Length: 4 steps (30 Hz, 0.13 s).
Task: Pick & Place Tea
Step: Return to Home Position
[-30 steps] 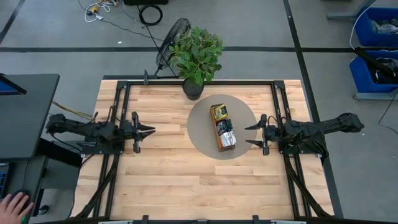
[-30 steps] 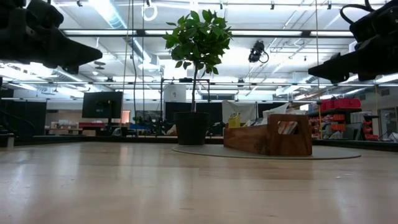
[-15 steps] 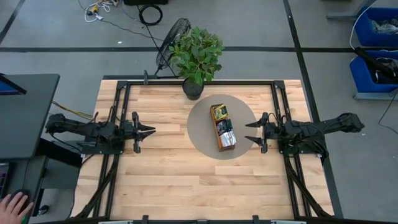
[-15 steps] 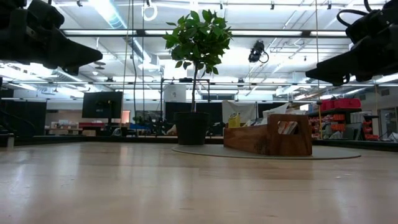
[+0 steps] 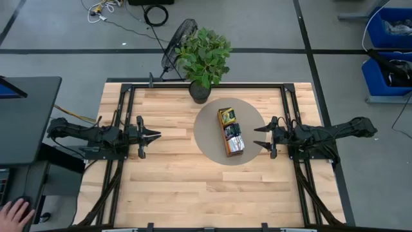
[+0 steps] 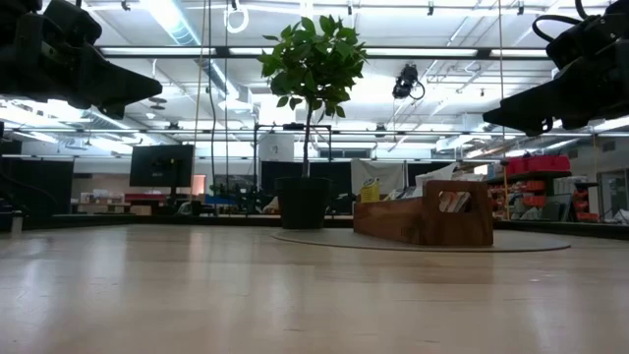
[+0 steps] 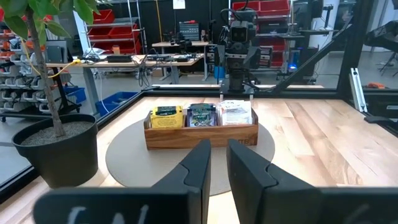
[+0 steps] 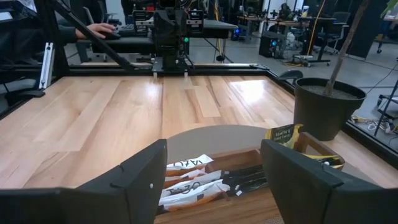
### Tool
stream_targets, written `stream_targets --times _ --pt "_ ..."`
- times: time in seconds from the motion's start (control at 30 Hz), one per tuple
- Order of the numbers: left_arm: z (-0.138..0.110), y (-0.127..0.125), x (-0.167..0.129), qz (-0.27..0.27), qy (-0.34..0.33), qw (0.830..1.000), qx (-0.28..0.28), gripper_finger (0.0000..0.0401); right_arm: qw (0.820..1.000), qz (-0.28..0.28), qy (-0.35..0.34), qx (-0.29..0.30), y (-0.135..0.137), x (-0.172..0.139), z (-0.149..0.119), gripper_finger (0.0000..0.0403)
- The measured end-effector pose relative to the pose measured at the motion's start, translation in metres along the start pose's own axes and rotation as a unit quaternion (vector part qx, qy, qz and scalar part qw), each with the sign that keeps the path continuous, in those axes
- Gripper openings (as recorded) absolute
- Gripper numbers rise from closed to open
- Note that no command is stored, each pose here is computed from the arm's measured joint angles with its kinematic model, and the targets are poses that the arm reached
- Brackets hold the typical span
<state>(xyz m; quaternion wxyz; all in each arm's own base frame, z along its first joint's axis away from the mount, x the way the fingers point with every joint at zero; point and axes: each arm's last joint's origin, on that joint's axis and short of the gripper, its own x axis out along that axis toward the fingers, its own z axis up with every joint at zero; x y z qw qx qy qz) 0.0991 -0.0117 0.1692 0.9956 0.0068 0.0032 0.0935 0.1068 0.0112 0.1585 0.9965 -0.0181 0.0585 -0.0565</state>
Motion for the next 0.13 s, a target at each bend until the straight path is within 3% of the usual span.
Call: stream_targets --times 0.13 --pt "0.0000 0.0000 0.0000 0.000 0.000 1.000 0.000 0.0055 1.000 0.000 0.000 0.000 0.0000 0.0000 0.0000 0.0265"
